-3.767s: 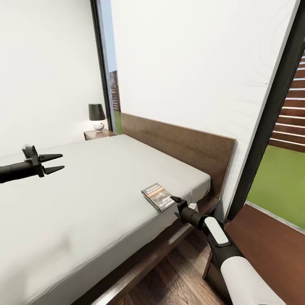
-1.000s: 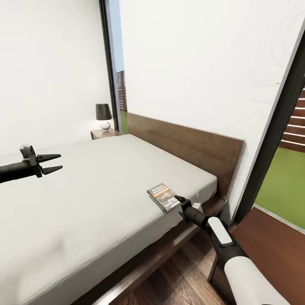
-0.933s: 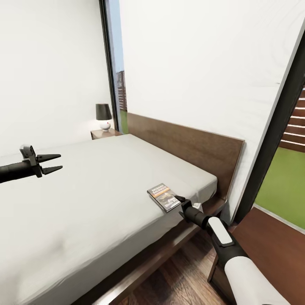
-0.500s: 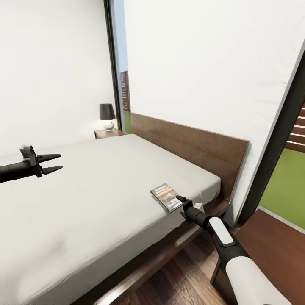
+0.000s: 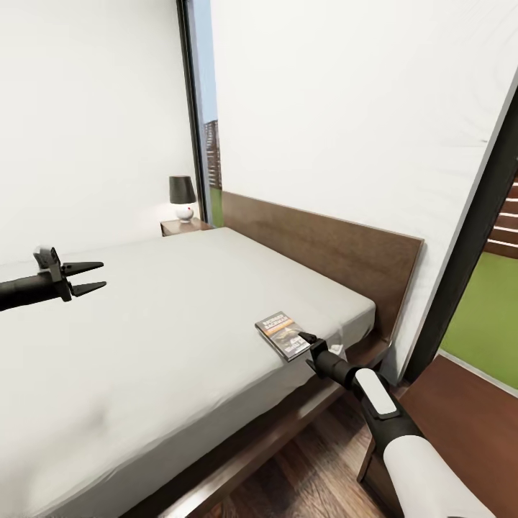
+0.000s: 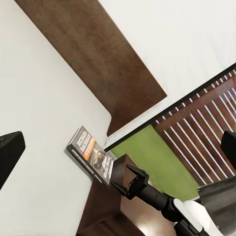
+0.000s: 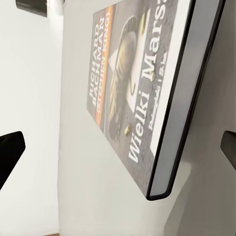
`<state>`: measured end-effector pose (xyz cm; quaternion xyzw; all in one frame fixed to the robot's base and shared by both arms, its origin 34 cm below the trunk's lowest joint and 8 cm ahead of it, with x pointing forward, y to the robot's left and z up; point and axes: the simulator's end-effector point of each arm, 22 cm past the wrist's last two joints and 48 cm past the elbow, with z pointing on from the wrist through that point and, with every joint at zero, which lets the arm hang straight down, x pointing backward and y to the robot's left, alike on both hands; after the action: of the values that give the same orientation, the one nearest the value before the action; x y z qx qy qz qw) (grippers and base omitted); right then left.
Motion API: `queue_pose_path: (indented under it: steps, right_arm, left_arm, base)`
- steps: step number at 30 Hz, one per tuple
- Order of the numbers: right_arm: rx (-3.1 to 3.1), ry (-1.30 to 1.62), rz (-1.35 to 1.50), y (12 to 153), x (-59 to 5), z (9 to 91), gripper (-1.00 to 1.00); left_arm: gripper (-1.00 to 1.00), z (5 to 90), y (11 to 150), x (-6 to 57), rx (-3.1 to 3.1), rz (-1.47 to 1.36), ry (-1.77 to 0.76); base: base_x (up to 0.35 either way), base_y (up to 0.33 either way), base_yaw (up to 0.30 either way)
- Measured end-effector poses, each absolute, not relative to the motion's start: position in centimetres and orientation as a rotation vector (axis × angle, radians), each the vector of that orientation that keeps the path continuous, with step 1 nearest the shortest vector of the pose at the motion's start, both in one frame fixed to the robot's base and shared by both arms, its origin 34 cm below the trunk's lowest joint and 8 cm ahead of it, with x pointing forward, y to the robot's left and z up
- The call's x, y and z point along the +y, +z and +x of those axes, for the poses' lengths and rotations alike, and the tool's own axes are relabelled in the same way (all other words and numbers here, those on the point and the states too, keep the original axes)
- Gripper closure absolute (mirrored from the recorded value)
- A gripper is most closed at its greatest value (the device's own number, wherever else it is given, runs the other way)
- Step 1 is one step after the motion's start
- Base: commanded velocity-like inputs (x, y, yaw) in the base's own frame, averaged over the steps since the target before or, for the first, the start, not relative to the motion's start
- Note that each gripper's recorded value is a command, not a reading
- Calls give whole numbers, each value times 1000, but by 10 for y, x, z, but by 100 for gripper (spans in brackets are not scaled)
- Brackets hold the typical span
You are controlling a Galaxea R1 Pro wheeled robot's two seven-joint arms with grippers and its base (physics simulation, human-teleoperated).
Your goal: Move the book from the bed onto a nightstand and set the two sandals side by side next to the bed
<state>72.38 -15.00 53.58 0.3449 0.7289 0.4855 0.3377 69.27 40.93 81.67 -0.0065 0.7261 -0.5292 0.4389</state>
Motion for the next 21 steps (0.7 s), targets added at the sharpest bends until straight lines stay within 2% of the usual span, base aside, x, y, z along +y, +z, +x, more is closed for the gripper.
queue_pose_path:
  steps: [11,21]
  right_arm:
    - [1900,1264,898,536,-150,724,-100]
    - [1896,1264,904,536,-152,724,-100]
  left_arm:
    - [-100,693,817,409,1805,-16,-1314]
    - [-100,693,817,409,1805,-16,-1313]
  base:
    - [0,0,6]
    - [0,0,83]
